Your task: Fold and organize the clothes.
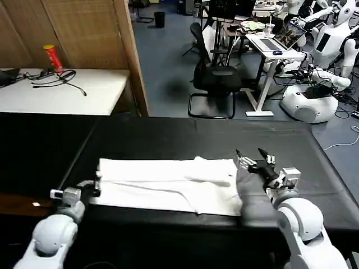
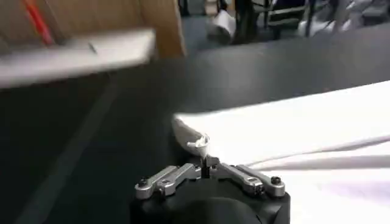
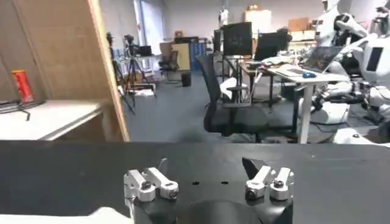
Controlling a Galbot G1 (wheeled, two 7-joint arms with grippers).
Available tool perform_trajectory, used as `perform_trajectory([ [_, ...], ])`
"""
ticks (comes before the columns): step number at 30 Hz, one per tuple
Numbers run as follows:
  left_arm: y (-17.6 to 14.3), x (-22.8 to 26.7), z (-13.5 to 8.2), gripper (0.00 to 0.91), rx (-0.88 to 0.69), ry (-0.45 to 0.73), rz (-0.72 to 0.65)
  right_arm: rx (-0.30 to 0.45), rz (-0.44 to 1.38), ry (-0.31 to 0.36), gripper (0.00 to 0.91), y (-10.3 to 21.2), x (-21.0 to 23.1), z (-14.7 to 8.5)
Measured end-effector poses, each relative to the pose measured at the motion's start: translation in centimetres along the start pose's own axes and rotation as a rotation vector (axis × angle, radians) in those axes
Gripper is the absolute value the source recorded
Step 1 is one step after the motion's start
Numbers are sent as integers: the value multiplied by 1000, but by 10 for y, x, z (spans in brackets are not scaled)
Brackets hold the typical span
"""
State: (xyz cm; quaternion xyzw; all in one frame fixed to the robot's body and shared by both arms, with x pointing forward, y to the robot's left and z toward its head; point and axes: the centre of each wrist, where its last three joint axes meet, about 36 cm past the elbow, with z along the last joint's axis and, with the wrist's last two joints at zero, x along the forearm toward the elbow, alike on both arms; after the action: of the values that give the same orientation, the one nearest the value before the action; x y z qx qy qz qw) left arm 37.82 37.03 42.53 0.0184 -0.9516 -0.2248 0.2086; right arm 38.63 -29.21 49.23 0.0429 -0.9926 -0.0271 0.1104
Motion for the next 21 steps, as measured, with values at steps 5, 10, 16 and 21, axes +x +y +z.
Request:
perform_trajectory([
  [5, 30, -1, -5, 0, -198, -13, -89, -10, 15, -7, 878, -3, 5, 1],
  [10, 24, 5, -16, 0, -205, -45, -93, -23, 24, -6, 878, -1, 11, 4],
  [16, -19, 21, -31, 0, -66, -77, 1, -21, 48, -7, 878, -1, 16, 11],
  [21, -64, 40, -54, 0, 120, -95, 174, -23, 68, 3, 878, -2, 21, 19],
])
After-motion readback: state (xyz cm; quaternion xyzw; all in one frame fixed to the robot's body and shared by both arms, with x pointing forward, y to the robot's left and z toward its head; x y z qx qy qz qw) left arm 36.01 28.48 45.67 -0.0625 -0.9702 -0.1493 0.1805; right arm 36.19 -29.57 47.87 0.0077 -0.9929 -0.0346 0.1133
